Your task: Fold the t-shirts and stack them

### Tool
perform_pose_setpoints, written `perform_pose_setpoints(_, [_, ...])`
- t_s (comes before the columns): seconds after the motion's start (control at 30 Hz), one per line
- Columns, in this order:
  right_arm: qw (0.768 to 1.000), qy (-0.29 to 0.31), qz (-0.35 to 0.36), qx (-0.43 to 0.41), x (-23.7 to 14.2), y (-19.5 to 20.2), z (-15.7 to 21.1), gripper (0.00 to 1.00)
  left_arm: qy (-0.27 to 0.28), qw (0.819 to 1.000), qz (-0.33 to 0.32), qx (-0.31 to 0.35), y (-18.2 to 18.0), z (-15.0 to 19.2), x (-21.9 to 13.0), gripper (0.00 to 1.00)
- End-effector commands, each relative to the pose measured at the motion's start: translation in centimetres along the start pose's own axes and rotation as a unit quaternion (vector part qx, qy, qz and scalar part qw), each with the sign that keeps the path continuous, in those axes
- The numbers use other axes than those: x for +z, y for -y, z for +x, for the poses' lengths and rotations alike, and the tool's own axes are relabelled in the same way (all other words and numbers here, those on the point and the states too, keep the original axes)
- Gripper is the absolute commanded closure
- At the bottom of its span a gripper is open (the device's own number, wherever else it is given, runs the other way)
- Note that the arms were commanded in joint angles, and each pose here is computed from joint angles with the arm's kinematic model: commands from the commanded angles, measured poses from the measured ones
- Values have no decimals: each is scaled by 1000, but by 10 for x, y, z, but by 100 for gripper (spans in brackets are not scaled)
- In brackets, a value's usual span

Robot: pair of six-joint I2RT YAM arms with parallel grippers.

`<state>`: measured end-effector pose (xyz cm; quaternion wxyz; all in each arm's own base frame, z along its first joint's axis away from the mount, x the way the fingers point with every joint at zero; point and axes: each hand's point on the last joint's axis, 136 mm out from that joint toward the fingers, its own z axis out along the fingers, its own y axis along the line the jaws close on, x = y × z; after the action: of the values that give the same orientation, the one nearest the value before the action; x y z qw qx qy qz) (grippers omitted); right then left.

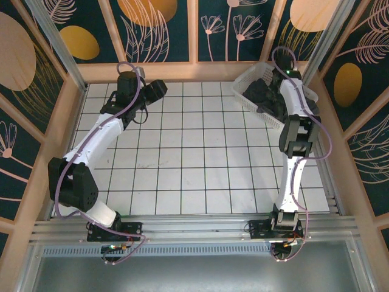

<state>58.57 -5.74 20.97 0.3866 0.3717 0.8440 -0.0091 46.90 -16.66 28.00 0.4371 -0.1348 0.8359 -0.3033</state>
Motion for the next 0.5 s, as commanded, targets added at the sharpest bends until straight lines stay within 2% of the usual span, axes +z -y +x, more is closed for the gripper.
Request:
perform_pose_setpoints(0.0, [967, 209, -147, 14, -159, -59, -122, 100, 28, 1000, -11, 7, 9, -19, -18, 35])
perform_pose_setpoints(0.1, [936, 271, -226, -14, -234, -93, -138, 100, 44, 998, -38, 2, 1, -25, -24, 36])
perform_pose_setpoints(0.2, [896, 321, -303, -40, -311, -125, -137, 100, 64, 996, -67, -1, -7, -32, -33, 36])
perform_pose_setpoints(0.37, [833, 364, -410, -71, -419, -169, -113, 100, 100, 990, -99, -4, -15, -44, -55, 36])
perform_pose_setpoints(0.47, [795, 377, -465, -98, -474, -195, -86, 100, 124, 985, -118, -7, -21, -49, -71, 35])
